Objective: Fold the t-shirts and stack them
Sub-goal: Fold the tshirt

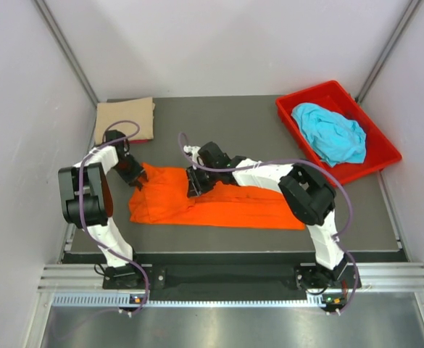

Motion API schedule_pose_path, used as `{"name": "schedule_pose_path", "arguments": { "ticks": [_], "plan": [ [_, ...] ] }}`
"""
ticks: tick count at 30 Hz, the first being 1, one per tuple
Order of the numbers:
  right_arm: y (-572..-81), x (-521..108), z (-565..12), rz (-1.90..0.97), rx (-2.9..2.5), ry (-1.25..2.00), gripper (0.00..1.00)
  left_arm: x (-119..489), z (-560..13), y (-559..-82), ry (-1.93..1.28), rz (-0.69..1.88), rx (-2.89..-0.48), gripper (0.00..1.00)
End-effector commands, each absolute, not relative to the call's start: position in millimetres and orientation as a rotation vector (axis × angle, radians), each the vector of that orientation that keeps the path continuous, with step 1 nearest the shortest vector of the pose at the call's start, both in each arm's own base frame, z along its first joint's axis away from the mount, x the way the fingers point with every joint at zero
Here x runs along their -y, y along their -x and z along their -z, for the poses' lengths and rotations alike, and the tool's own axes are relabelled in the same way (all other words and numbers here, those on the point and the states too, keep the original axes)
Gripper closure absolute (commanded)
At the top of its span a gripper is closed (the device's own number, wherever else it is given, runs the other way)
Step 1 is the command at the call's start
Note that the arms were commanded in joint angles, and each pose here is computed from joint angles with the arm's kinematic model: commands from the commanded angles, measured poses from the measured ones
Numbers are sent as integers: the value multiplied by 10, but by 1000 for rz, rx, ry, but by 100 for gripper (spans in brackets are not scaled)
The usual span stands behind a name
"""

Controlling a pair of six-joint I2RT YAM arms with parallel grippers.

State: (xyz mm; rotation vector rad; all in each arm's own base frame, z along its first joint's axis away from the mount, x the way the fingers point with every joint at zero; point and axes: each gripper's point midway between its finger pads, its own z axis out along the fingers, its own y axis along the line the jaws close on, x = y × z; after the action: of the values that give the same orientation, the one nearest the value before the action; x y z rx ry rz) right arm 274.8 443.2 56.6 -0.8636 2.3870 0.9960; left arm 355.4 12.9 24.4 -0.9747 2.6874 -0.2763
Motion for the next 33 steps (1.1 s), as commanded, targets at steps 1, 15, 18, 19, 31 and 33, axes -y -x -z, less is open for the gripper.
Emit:
{"name": "schedule_pose_path", "arguments": {
  "ticks": [1, 15, 18, 19, 31, 33],
  "plan": [
    [-2685, -4421, -546, -962, -2416, 823, 70, -283, -126, -3588, 1049, 179, -2662, 65],
    [-2720, -4204, -832, -847, -2382, 766, 71, -238, -926, -4038, 891, 325, -2474, 61],
    [-2861, -4145, -982, -800, -2359, 738, 70, -283, -888, -4056, 864, 291, -2484, 58],
    [-2911, -4127, -1010, -791, -2356, 726, 70, -301, -839, -4060, 867, 281, -2490, 58],
    [-3716, -2980, -545, -442, -2496, 318, 73, -488, -275, -4018, 973, 110, -2609, 75],
    [-3786, -2686, -409, -331, -2524, 216, 73, -591, -236, -3980, 999, 24, -2614, 76]
  ]
}}
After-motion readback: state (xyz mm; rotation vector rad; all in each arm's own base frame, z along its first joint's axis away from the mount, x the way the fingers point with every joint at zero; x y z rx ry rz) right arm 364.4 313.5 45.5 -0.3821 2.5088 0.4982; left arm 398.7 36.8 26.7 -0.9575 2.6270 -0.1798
